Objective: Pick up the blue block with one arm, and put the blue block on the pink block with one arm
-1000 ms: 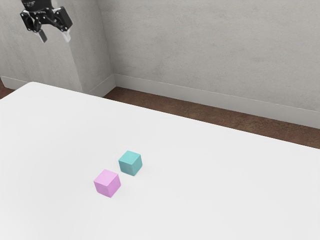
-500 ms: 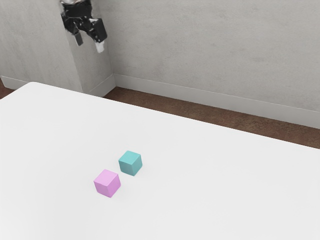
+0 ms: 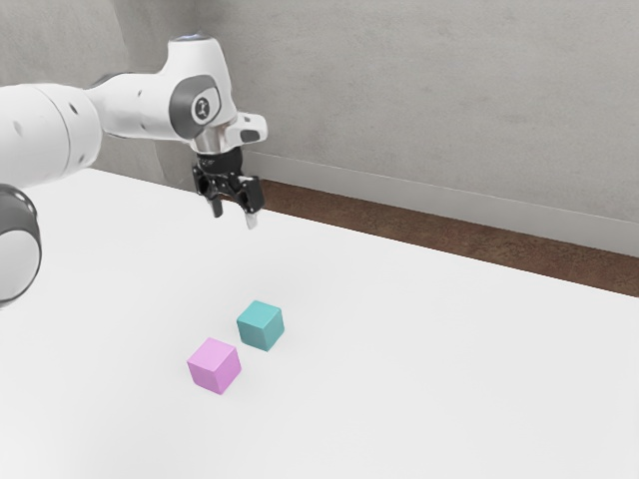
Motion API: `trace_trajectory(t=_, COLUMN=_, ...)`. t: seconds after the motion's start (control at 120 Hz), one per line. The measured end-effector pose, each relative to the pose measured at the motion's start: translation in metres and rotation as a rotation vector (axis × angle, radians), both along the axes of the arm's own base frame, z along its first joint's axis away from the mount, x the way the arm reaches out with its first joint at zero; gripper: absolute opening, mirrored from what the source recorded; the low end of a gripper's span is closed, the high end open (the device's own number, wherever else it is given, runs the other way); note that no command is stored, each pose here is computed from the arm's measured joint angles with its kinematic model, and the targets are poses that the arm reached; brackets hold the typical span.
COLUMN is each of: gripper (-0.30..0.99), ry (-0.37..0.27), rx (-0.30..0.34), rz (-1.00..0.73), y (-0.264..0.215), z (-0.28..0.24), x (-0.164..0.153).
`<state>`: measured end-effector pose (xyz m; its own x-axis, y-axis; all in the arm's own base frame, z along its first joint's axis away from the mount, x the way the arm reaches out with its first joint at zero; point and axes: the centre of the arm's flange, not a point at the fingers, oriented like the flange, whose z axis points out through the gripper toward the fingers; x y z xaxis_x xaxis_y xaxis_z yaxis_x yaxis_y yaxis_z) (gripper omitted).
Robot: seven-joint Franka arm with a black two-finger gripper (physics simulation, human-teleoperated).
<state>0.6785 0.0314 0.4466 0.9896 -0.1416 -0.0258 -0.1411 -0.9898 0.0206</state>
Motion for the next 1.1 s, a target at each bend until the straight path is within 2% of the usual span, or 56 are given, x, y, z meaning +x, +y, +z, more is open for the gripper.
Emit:
trace_trajectory(t=0.067, gripper=0.67, ry=-0.004, rx=-0.037, rz=0.001, y=0.011, z=-0.011, x=0.002)
trace_trajectory(t=0.125, gripper=0.67, ry=-0.008, rx=-0.044, rz=0.001, y=0.020, z=-0.016, x=0.002)
trace_trajectory(t=0.267, gripper=0.67, ry=0.015, rx=-0.035, rz=-0.030, y=0.008, z=-0.045, x=0.009)
trace_trajectory(t=0.375, gripper=0.67, ry=0.028, rx=0.032, rz=-0.002, y=0.009, z=-0.070, x=0.015)
trace_trajectory(t=0.533, gripper=0.67, ry=-0.009, rx=0.010, rz=0.036, y=0.024, z=-0.074, x=0.021)
trace_trajectory(t=0.6, gripper=0.67, ry=-0.027, rx=-0.011, rz=0.009, y=0.008, z=-0.076, x=0.029)
trace_trajectory(t=0.692, gripper=0.67, ry=-0.063, rx=-0.055, rz=-0.070, y=-0.043, z=-0.066, x=0.037)
trace_trajectory(t=0.817, gripper=0.67, ry=-0.115, rx=-0.072, rz=-0.143, y=-0.090, z=-0.050, x=0.049)
trace_trajectory(t=0.925, gripper=0.67, ry=-0.066, rx=-0.084, rz=-0.164, y=-0.108, z=-0.067, x=0.018)
trace_trajectory(t=1.008, gripper=0.67, ry=-0.032, rx=-0.079, rz=-0.159, y=-0.101, z=-0.083, x=-0.012)
trace_trajectory(t=1.1, gripper=0.67, ry=-0.013, rx=-0.055, rz=-0.153, y=-0.092, z=-0.097, x=-0.026)
